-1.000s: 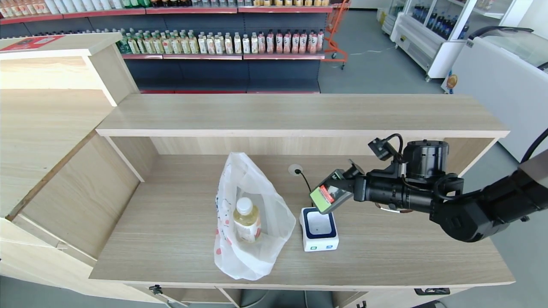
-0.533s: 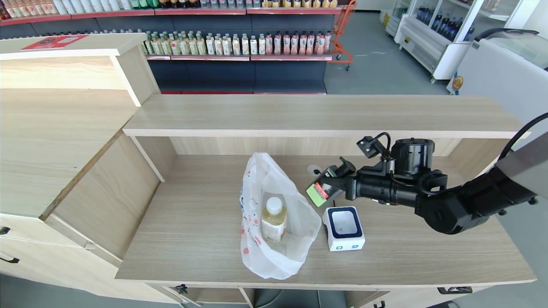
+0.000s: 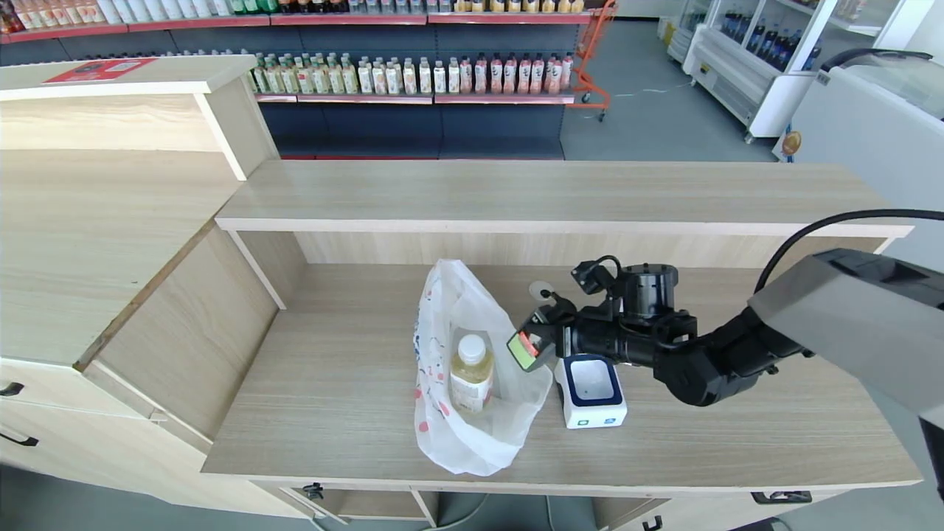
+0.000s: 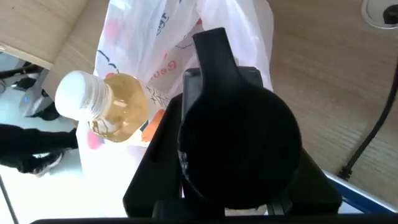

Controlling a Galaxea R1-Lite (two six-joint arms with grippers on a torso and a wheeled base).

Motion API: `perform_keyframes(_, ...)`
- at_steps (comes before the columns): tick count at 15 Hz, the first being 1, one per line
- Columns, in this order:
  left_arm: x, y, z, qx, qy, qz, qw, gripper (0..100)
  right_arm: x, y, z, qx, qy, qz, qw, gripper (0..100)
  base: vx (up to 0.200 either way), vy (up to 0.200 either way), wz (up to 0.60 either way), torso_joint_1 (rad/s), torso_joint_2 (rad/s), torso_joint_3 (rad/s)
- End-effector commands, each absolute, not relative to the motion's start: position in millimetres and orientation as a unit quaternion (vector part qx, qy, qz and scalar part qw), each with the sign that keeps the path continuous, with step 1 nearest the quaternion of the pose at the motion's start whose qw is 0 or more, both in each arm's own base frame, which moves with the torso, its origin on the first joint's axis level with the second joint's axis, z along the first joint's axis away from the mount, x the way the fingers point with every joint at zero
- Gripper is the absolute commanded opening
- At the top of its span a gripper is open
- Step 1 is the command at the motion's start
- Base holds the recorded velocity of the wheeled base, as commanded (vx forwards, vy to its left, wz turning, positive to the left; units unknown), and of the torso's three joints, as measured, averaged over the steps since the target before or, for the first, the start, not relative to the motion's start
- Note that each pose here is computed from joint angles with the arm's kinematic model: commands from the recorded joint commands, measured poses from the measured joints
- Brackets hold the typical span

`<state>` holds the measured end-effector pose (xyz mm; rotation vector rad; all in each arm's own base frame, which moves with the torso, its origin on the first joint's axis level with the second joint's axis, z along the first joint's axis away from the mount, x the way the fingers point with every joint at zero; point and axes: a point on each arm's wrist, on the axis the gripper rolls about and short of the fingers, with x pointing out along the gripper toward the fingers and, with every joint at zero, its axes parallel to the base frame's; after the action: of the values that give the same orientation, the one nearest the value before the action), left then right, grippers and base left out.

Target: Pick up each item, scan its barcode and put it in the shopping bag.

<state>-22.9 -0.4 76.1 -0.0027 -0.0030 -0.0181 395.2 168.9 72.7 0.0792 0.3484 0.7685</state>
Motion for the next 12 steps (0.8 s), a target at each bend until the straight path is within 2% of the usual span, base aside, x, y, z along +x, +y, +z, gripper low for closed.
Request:
perform_keyframes(1, -23, 0, 76, -0.002, -0.002, -0.009, 1.0, 100, 401, 190, 48, 0.029, 0.183, 0.379, 0.907, 0, 0.0, 0.0, 0.0, 0.0, 0.0, 0.0)
perform_keyframes(5, -23, 0, 76, -0.002, -0.002, -0.009, 1.0, 100, 413, 218, 26, -0.024, 0.162, 0.371, 0.914, 0, 0.0, 0.0, 0.0, 0.0, 0.0, 0.0)
perform_keyframes(12, -23, 0, 76, -0.002, -0.002, -0.009, 1.0, 100, 423, 229, -4, -0.096, 0.142, 0.385, 0.907, 0, 0.0, 0.0, 0.0, 0.0, 0.0, 0.0)
